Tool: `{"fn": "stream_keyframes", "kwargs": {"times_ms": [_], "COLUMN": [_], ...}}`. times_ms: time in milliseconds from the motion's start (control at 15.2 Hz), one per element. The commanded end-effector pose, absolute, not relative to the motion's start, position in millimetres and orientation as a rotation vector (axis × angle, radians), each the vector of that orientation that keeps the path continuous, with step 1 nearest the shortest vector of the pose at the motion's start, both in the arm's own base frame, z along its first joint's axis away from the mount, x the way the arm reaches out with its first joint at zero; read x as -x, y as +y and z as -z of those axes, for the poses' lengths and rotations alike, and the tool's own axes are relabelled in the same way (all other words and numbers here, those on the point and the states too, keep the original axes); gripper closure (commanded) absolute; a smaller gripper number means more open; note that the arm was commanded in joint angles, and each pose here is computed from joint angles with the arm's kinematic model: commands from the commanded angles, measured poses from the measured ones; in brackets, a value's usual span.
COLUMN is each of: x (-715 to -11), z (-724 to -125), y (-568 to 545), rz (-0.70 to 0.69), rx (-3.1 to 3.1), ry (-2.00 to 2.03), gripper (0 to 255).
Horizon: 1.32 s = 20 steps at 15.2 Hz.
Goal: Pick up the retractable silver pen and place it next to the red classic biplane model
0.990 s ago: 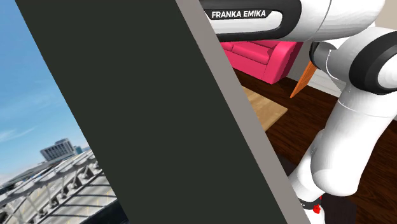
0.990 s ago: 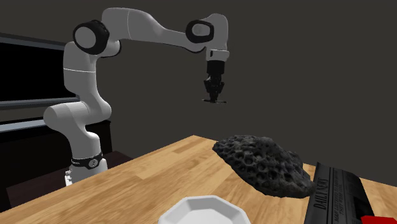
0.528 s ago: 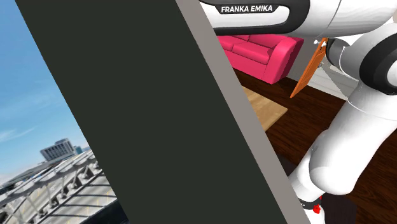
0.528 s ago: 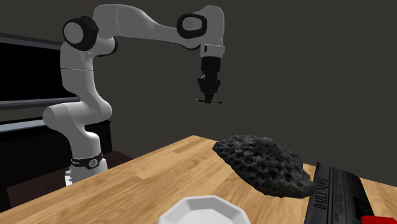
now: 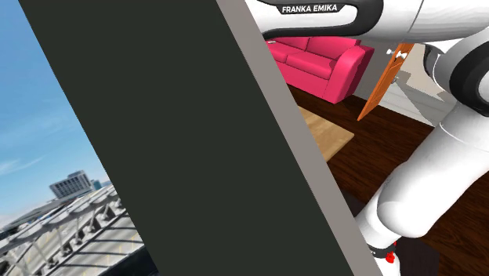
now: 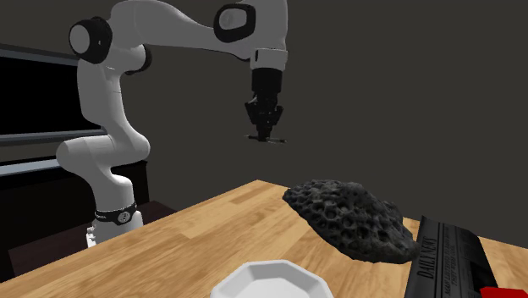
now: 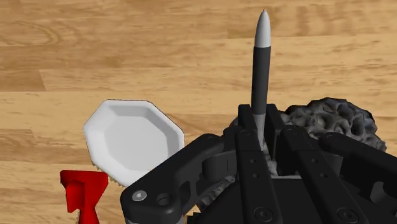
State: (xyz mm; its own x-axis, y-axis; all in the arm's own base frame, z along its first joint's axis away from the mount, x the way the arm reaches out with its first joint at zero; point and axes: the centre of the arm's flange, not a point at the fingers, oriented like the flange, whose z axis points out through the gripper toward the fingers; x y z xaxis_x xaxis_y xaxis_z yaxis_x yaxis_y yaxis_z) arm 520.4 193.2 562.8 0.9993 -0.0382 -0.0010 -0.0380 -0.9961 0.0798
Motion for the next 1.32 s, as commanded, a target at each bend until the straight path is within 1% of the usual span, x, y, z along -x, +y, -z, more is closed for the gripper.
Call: {"fn": "stream_keyframes", "kwargs": {"times_ms": [0,1254], "x": [-525,-578], "z": [-562,-562], "y": [165,-81], "rz": [0.004,0.004], "rx": [-3.062,-3.062], "ry": [-0.056,-0.056], "gripper": [255,255]}}
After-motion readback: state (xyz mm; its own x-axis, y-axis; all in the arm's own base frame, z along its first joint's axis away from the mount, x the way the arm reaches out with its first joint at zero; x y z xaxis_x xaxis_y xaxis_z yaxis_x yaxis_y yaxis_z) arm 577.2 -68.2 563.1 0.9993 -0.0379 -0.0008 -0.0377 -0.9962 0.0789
